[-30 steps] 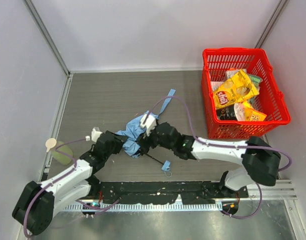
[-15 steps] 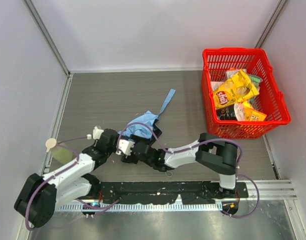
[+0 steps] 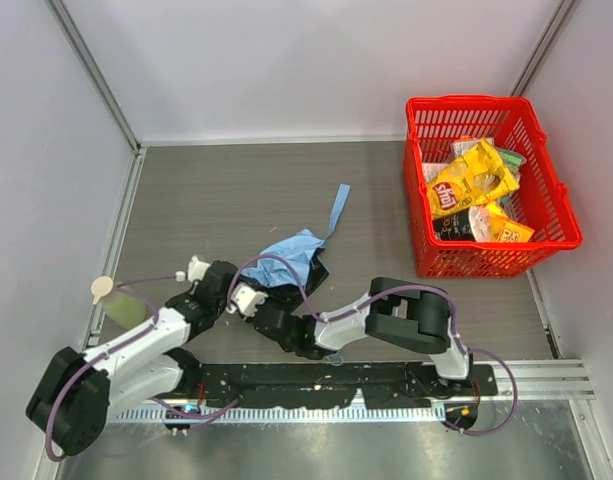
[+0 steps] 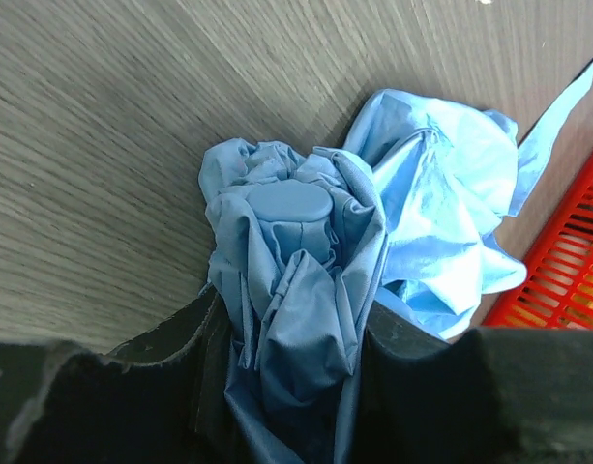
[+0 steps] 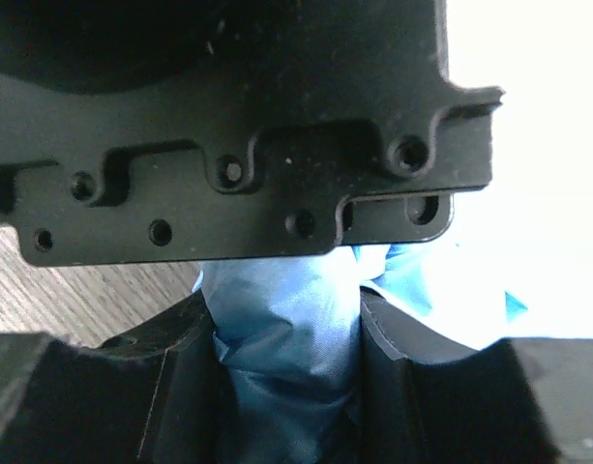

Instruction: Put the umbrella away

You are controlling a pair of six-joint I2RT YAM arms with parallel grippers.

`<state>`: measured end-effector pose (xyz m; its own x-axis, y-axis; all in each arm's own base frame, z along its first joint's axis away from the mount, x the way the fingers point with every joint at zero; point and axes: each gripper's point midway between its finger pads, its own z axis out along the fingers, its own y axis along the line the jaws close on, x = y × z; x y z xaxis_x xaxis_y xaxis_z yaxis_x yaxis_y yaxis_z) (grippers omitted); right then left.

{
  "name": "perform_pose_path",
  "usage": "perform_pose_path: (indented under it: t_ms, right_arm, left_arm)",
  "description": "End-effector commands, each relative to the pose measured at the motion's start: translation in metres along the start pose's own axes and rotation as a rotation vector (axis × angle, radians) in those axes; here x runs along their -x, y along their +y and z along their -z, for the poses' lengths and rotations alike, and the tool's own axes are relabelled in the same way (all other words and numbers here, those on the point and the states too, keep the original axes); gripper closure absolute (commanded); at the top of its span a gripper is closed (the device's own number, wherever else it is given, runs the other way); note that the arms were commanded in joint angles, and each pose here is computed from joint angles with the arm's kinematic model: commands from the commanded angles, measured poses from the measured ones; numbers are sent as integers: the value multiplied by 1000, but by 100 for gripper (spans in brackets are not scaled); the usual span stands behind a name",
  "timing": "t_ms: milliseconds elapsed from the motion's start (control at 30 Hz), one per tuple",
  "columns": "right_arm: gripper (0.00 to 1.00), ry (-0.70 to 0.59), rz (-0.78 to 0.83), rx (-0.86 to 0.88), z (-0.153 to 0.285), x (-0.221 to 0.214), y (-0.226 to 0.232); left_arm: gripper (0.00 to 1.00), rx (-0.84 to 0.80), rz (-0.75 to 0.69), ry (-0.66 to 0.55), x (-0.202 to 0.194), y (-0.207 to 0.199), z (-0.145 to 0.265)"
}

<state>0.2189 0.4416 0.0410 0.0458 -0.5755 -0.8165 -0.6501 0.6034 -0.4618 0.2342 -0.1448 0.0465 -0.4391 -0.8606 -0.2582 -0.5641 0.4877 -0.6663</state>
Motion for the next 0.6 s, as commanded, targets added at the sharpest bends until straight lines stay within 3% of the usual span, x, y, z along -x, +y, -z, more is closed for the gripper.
perform_pose_path:
  t_ms: [0, 67, 100, 233, 333, 367, 400, 567]
  right_arm:
    - [99, 70, -183, -113, 8, -40, -8]
    - [99, 73, -254, -66, 18, -55, -2]
    - [99, 25, -327, -39, 20, -46, 2]
    - [99, -12, -483, 102, 30, -59, 13]
    - [99, -34, -589, 172, 32, -68, 13]
    - [99, -20, -605, 217, 33, -77, 15]
    - [99, -49, -663, 238, 33, -72, 14]
    - [99, -15, -821, 485, 28, -83, 23]
  left_arm:
    - [100, 61, -75, -11, -4, 13, 4]
    - [100, 44, -86, -19, -3, 8, 5]
    - [95, 37, -92, -29, -1, 6, 6]
    - [48, -60, -106, -68, 8, -11, 13]
    - [29, -137, -107, -97, 14, -20, 20]
    - [5, -168, -113, -108, 17, -25, 24]
    - [0, -195, -118, -112, 18, -28, 27]
    - [0, -320, -121, -117, 19, -42, 39]
